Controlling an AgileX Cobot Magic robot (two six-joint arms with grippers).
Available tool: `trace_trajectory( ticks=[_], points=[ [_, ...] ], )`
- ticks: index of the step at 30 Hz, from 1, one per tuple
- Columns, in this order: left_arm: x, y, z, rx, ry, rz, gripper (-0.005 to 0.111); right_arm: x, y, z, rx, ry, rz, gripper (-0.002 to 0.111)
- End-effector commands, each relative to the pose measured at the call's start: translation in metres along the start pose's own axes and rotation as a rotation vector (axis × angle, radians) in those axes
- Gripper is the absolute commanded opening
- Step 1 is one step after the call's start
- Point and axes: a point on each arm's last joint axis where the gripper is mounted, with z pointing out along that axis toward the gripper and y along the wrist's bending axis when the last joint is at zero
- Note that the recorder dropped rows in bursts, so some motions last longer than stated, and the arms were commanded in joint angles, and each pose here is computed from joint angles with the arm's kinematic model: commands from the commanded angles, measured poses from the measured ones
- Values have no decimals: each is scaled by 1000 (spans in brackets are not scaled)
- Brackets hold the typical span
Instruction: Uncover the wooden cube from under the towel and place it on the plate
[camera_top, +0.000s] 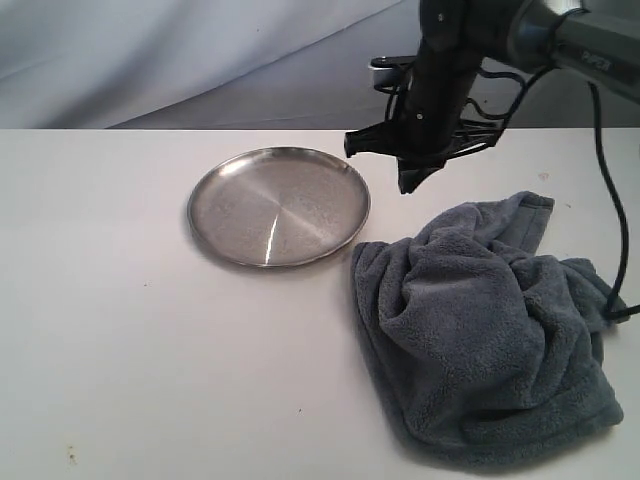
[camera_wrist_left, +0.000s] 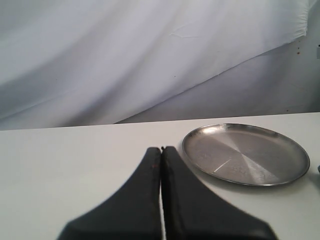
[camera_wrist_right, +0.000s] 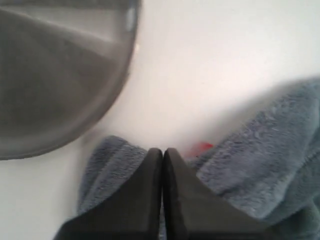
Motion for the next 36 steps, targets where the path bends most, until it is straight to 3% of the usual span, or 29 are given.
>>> trace_trajectory(
  ticks=[1,16,20,26,36],
  points=[
    [1,0,0,5,0,-4,0,2,41,-7,-36,-31,-86,0],
    [1,0,0,5,0,-4,0,63,165,-28,-109,-43,-430,0],
    [1,0,0,5,0,-4,0,88,180,-24,-90,4,-493,0],
    [1,0,0,5,0,-4,0,132,173,-21,-89,59,-505,0],
    [1,0,0,5,0,-4,0,207,123,-47,-155,12,-447,0]
  ],
)
